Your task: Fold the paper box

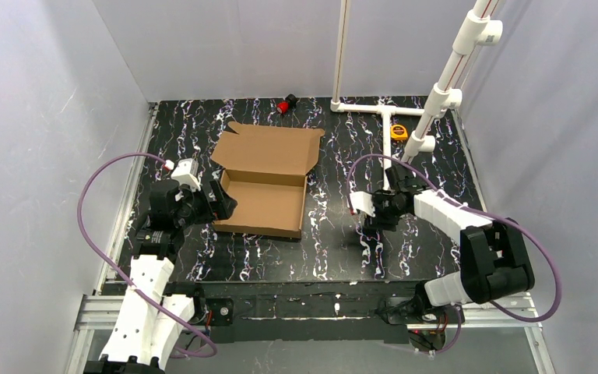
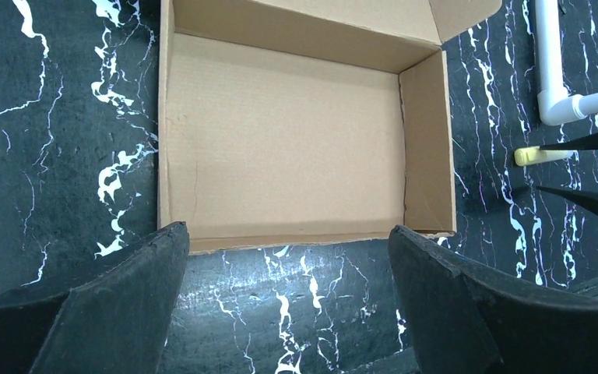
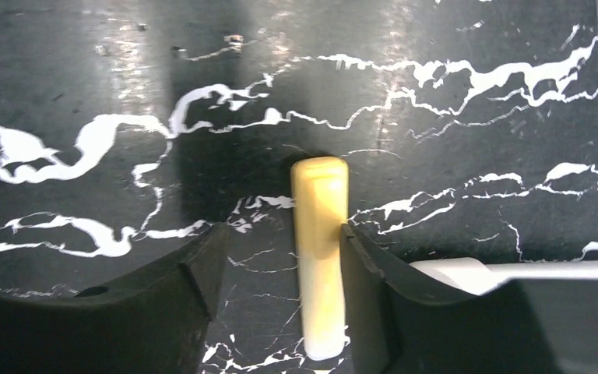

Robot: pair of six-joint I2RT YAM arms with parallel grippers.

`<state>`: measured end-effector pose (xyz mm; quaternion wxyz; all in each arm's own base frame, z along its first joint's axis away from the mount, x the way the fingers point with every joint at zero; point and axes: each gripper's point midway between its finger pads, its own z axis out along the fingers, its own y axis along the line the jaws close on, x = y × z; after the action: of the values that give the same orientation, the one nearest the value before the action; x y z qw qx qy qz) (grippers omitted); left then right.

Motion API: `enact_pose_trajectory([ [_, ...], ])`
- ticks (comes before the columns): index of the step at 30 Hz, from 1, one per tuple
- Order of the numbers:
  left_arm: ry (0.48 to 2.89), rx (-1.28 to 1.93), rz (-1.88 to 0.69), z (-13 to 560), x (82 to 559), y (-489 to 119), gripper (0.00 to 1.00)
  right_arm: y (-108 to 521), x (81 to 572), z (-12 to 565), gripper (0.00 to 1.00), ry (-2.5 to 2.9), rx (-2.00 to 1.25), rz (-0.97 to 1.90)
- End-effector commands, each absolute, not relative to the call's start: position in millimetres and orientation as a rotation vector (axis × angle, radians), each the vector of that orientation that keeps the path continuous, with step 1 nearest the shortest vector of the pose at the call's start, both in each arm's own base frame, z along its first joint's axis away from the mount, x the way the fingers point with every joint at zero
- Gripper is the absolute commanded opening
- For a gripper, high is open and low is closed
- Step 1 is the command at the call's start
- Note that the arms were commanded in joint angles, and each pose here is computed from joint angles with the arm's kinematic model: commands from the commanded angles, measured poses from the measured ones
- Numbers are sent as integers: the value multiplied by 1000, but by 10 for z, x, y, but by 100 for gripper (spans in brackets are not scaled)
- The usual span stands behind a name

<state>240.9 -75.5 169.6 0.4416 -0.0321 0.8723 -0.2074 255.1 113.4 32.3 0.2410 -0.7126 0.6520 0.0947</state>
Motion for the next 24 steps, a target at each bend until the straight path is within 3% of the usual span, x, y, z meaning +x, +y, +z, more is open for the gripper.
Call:
enact_pose_trajectory([
  [1,2152,-77,-490,1755,2425,-716,98,1089,2691,264,59,1895,-1877,218],
  [9,2147,-74,-496,1776,2414,-725,98,1045,2566,67,41,1998,-1903,274],
  [17,2124,-74,-485,1826,2398,-707,98,1518,2403,346,1,2016,-1805,515],
  [24,2142,-90,-448,1795,2401,-653,98,2330,2511,1292,1,1891,-1750,713],
])
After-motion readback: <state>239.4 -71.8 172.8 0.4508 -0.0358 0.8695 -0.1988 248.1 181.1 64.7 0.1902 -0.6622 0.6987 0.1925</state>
